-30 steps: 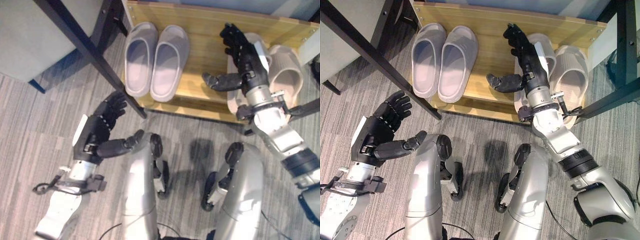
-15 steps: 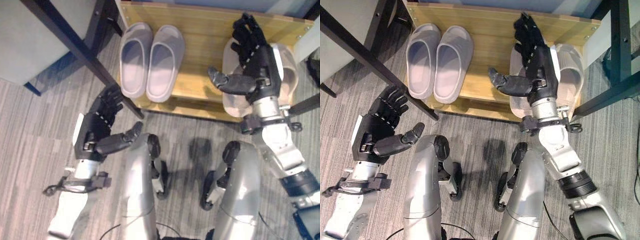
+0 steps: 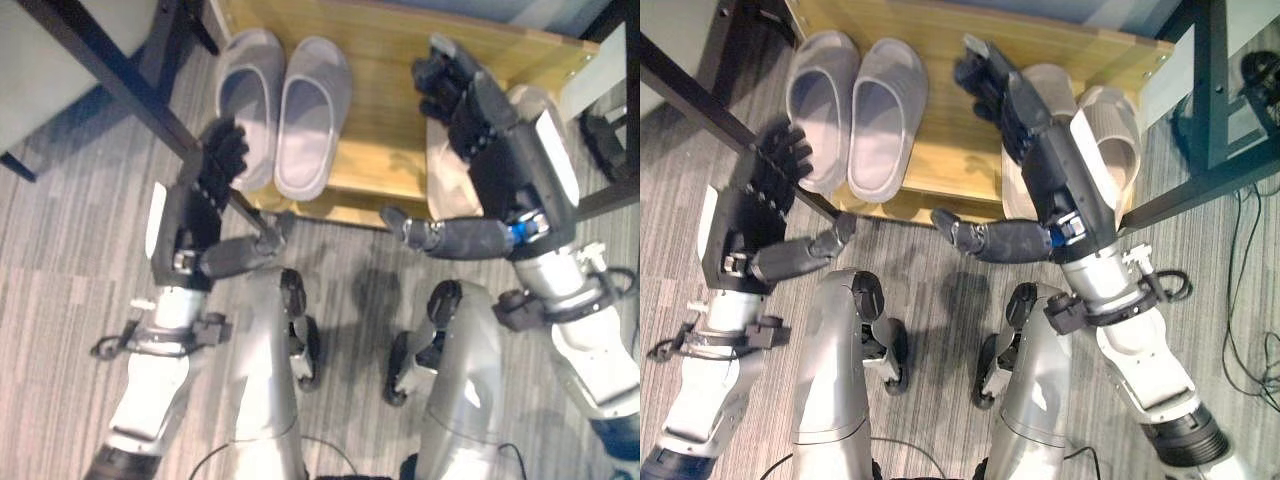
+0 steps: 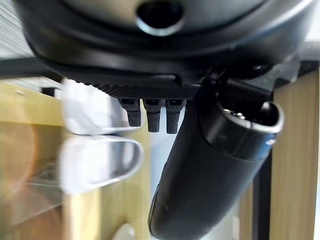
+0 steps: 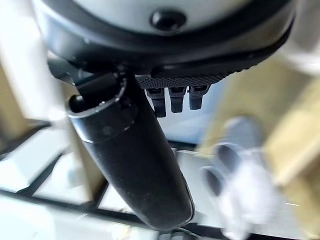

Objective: Arrange the slippers neatly on the shoe rack.

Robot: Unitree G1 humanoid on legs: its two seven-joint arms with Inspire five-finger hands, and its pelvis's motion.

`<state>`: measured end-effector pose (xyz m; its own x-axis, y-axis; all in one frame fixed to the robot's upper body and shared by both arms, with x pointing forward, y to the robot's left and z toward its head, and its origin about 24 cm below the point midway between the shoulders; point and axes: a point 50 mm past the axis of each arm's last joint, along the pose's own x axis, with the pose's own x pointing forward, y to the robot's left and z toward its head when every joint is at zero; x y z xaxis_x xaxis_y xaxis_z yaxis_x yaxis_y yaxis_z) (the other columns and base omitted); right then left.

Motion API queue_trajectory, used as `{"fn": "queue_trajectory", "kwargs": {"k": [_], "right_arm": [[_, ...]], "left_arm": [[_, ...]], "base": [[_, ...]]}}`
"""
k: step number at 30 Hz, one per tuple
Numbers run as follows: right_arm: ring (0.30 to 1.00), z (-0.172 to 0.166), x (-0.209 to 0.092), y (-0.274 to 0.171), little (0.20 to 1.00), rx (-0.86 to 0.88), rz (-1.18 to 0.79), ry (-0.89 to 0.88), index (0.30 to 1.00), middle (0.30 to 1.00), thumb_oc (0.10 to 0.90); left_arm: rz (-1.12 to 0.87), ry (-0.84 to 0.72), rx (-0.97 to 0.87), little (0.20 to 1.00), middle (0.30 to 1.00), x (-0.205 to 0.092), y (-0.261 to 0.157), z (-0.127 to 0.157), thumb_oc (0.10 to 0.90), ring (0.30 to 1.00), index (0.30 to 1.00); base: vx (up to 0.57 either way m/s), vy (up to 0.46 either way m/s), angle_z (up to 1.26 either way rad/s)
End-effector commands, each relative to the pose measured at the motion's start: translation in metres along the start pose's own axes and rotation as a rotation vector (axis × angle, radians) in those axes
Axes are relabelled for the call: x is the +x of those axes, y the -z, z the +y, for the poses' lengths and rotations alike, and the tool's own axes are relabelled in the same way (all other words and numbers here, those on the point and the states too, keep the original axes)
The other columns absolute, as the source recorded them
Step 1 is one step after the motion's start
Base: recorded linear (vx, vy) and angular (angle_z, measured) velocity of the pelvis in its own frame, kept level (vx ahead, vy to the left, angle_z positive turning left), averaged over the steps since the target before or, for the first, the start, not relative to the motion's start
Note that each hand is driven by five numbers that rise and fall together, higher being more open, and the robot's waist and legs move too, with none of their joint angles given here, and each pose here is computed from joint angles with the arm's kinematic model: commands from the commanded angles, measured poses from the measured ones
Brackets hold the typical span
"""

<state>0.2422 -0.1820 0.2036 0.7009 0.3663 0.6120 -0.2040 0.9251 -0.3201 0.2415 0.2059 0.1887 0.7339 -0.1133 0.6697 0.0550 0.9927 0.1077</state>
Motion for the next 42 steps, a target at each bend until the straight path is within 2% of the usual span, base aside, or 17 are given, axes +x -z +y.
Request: {"fn": "queue_trajectory", "kwargs": {"k": [1,4,5,10,12,13,14,15,21,23,24,28,29,31,35,40,42], "right_arm": [[0.9,-0.009,0.004,-0.038,0.9,0.026,-0.225,0.005,0.9,0.9,0.8],[0.9,-0.006,-0.009,-0.025,0.9,0.099,-0.16,0.041,0.9,0.9,0.8],[0.9,-0.003,-0.021,-0.002,0.9,0.167,-0.041,0.061,0.9,0.9,0.8],[0.9,0.012,-0.044,0.036,0.9,0.285,0.148,0.078,0.9,0.9,0.8],[0.9,0.024,-0.062,0.063,0.9,0.363,0.296,0.084,0.9,0.9,0.8],[0.9,0.032,-0.082,0.085,0.9,0.397,0.434,0.108,0.9,0.9,0.8],[0.9,0.033,-0.082,0.086,0.9,0.398,0.435,0.108,0.9,0.9,0.8],[0.9,0.038,-0.103,0.104,0.9,0.385,0.555,0.155,0.9,0.9,0.8],[0.9,0.042,-0.142,0.127,0.9,0.264,0.765,0.189,0.9,0.9,0.8],[0.9,0.048,-0.158,0.139,0.9,0.283,0.853,0.214,0.9,0.9,0.8],[0.9,0.057,-0.177,0.152,0.9,0.307,0.966,0.236,0.9,0.9,0.8],[0.9,0.064,-0.197,0.158,0.9,0.297,1.063,0.243,0.9,0.9,0.8],[0.9,0.066,-0.213,0.162,0.9,0.271,1.136,0.262,0.9,0.9,0.8],[0.9,0.066,-0.212,0.162,0.9,0.271,1.135,0.263,0.9,0.9,0.8],[0.9,0.072,-0.235,0.167,0.9,0.25,1.251,0.25,0.9,0.9,0.8],[0.9,0.075,-0.246,0.167,0.9,0.233,1.306,0.214,0.9,0.9,0.8],[0.9,0.075,-0.253,0.166,0.9,0.226,1.341,0.186,0.9,0.9,0.8]], "left_arm": [[-0.322,0.084,0.003,0.9,0.9,0.003,-0.059,-0.002,0.8,0.9,0.9],[-0.309,0.09,-0.032,0.9,0.9,-0.001,-0.058,-0.004,0.8,0.9,0.9],[-0.281,0.125,-0.048,0.9,0.9,-0.003,-0.054,-0.009,0.8,0.9,0.9],[-0.156,0.186,-0.161,0.9,0.9,-0.011,-0.031,-0.026,0.8,0.9,0.9],[-0.041,0.231,-0.275,0.9,0.9,-0.019,-0.013,-0.037,0.8,0.9,0.9],[0.005,0.272,-0.275,0.9,0.9,-0.022,-0.006,-0.042,0.8,0.9,0.9],[0.007,0.273,-0.275,0.9,0.9,-0.022,-0.006,-0.042,0.8,0.9,0.9],[0.047,0.272,-0.275,0.9,0.9,-0.026,0.001,-0.045,0.8,0.9,0.9],[0.144,0.291,-0.243,0.9,0.9,-0.039,0.017,-0.048,0.8,0.9,0.9],[0.176,0.316,-0.23,0.9,0.9,-0.045,0.021,-0.051,0.8,0.9,0.9],[0.227,0.336,-0.22,0.9,0.9,-0.051,0.028,-0.052,0.8,0.9,0.9],[0.338,0.31,-0.191,0.9,0.9,-0.067,0.046,-0.049,0.8,0.9,0.9],[0.423,0.302,-0.141,0.9,0.9,-0.081,0.058,-0.045,0.8,0.9,0.9],[0.422,0.302,-0.14,0.9,0.9,-0.081,0.058,-0.045,0.8,0.9,0.9],[0.546,0.328,-0.101,0.9,0.9,-0.102,0.075,-0.046,0.8,0.9,0.9],[0.625,0.35,-0.14,0.9,0.9,-0.114,0.083,-0.052,0.8,0.9,0.9],[0.682,0.43,-0.169,0.9,0.9,-0.122,0.087,-0.062,0.8,0.9,0.9]], "base": [[-0.03,0.049,0.04],[0.01,0.094,0.04],[0.02,0.076,0.17],[0.01,0.043,0.35],[0.0,0.035,-0.11],[0.01,0.024,-0.15],[0.06,0.024,-0.02],[0.06,0.027,0.12],[0.1,0.029,0.05],[0.16,0.039,0.05],[0.2,0.003,0.08],[0.2,-0.068,0.08],[0.13,-0.092,-0.08],[0.09,-0.064,-0.08],[0.15,-0.134,-0.07],[0.1,-0.119,-0.21],[0.09,-0.129,-0.14]]}}
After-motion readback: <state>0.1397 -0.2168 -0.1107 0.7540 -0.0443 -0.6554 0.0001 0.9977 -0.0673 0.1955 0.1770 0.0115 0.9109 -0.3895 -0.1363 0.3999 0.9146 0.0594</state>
